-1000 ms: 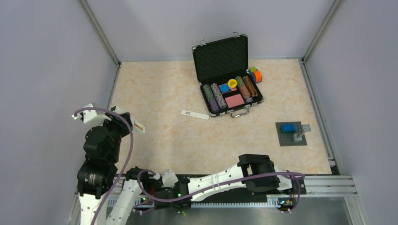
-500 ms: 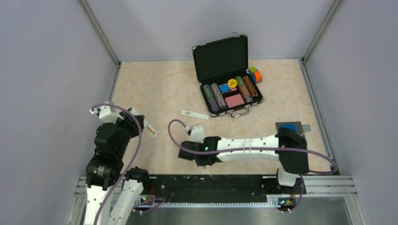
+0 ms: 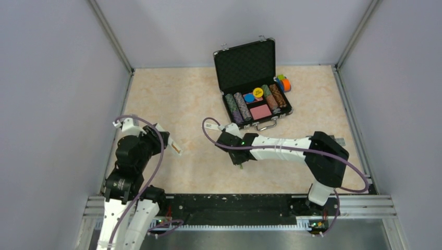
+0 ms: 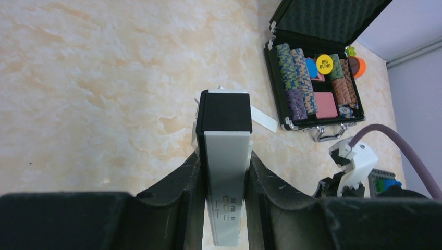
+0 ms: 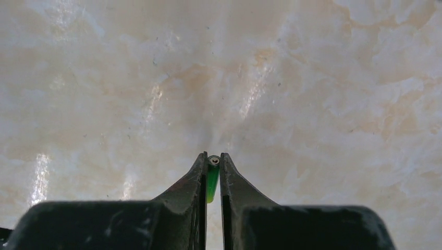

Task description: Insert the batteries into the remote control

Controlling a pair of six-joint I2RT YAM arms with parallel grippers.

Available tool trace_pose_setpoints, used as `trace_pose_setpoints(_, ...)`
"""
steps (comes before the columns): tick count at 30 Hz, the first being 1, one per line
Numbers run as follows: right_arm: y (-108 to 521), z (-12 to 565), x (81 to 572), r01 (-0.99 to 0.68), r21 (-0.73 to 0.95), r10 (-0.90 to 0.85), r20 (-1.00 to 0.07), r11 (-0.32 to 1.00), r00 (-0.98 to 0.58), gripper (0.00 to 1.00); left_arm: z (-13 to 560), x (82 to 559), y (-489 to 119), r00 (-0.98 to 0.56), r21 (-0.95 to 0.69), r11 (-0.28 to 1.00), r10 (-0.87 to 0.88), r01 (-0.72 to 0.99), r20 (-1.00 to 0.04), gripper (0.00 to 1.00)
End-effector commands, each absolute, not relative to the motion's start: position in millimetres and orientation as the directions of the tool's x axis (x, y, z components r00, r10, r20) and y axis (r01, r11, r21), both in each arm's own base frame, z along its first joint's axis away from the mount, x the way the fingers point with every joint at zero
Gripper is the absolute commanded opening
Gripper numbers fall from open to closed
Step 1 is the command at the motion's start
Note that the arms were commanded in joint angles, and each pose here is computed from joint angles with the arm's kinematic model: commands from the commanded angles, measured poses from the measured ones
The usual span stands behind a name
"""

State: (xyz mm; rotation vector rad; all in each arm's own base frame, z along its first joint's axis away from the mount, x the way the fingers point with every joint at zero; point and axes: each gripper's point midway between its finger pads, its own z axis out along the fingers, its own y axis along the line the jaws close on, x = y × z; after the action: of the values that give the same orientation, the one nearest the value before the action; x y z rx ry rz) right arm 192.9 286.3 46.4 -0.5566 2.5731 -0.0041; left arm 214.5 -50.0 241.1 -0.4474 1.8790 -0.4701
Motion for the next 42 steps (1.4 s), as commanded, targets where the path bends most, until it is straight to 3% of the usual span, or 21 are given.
trace_pose_setpoints(1, 299.3, 38.3, 204.3, -0.425, -0.062, -0.398, -0.490, 0.903, -0.776, 0.10, 254.9, 223.1, -64.0, -0.296, -0.561, 0.827, -0.532, 0.018, -0.793, 0.00)
trace_pose_setpoints(7, 300.4, 27.2, 203.7, -0.421, -0.037, -0.388, -0.468, 0.906, -0.794, 0.16, 246.7, 228.8, -66.3, -0.314, -0.551, 0.834, -0.518, 0.022, -0.796, 0.00)
trace_pose_setpoints(13, 301.1, 27.8, 202.7, -0.399, -0.021, -0.362, -0.467, 0.917, -0.807, 0.35, 247.7, 231.5, -59.6, -0.298, -0.526, 0.850, -0.503, -0.002, -0.812, 0.00)
trace_pose_setpoints(18, 298.8, 23.1, 198.3, -0.373, -0.018, -0.342, -0.442, 0.927, -0.829, 0.36, 244.6, 232.2, -58.6, -0.305, -0.505, 0.863, -0.481, -0.001, -0.822, 0.00)
trace_pose_setpoints(24, 286.4, 15.6, 192.0, -0.291, -0.041, -0.282, -0.404, 0.956, -0.870, 0.27, 240.7, 232.8, -55.4, -0.297, -0.498, 0.867, -0.480, -0.015, -0.825, 0.00)
trace_pose_setpoints(34, 271.5, 7.7, 188.2, -0.160, -0.024, -0.156, -0.395, 0.987, -0.905, 0.04, 239.8, 227.9, -91.3, -0.355, -0.520, 0.831, -0.434, 0.196, -0.828, 0.00)
trace_pose_setpoints(39, 253.8, 22.2, 208.6, 0.111, 0.099, 0.144, -0.450, 0.989, -0.881, 0.00, 245.9, 227.2, -106.2, -0.350, -0.536, 0.793, -0.433, 0.290, -0.831, 0.00)
trace_pose_setpoints(42, 243.9, 31.1, 218.9, 0.326, 0.222, 0.392, -0.423, 0.919, -0.817, 0.00, 247.7, 229.1, -108.5, -0.346, -0.543, 0.783, -0.441, 0.303, -0.828, 0.00)
